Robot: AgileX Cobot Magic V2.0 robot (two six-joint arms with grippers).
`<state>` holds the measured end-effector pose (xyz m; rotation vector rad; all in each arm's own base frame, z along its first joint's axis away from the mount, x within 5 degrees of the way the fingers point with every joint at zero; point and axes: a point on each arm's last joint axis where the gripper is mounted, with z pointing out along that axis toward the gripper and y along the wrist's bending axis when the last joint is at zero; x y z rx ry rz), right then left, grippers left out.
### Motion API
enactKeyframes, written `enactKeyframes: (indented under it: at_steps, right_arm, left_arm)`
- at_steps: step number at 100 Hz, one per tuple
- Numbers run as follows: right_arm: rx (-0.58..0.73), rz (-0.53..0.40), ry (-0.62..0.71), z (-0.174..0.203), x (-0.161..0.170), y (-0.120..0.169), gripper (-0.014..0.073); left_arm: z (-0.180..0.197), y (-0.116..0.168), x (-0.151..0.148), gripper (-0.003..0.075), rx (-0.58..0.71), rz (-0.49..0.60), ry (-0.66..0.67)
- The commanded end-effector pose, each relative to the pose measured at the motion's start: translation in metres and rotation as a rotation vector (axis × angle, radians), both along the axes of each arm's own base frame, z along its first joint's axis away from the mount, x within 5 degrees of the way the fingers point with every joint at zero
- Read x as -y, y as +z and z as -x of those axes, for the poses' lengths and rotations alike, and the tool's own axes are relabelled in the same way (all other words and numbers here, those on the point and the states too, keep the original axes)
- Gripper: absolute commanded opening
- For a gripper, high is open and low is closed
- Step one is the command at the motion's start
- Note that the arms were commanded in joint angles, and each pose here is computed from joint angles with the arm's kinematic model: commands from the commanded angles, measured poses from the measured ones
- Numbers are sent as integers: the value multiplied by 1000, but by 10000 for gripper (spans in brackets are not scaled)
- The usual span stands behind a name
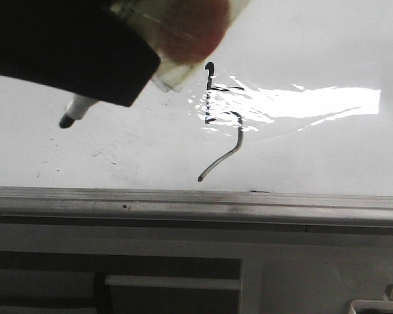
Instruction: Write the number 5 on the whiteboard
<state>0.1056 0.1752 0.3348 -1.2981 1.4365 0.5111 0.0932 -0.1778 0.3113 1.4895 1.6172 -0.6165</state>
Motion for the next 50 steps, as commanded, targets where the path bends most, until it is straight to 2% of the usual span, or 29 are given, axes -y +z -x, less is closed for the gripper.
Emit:
enactKeyframes:
  at_steps: [1,14,21,31,43,46,50]
  right_arm:
    - [105,-160,-72,0,11,32,563]
    - [177,-264,-114,7,29,51,562]
    - [198,-314,-150,10,42,59,515]
    - [195,-393,-215,12,60,69,327]
    - [202,-446,-273,16,78,76,-19]
    - [205,-452,-280,18,81,77,-70]
    - [203,-450,-287,19,84,77,-62]
  left_arm:
    - [-3,16,2,-20,14,91,42]
    - [-6,13,1,-20,-1,118,90]
    - [-12,9,-1,-20,-40,163,177]
    - [-26,3,-8,-20,-143,271,367]
    - [-44,-9,-13,-20,-216,350,536]
    - [-48,-12,-12,-20,-218,347,557]
    - [-52,-16,-11,-20,-222,335,570]
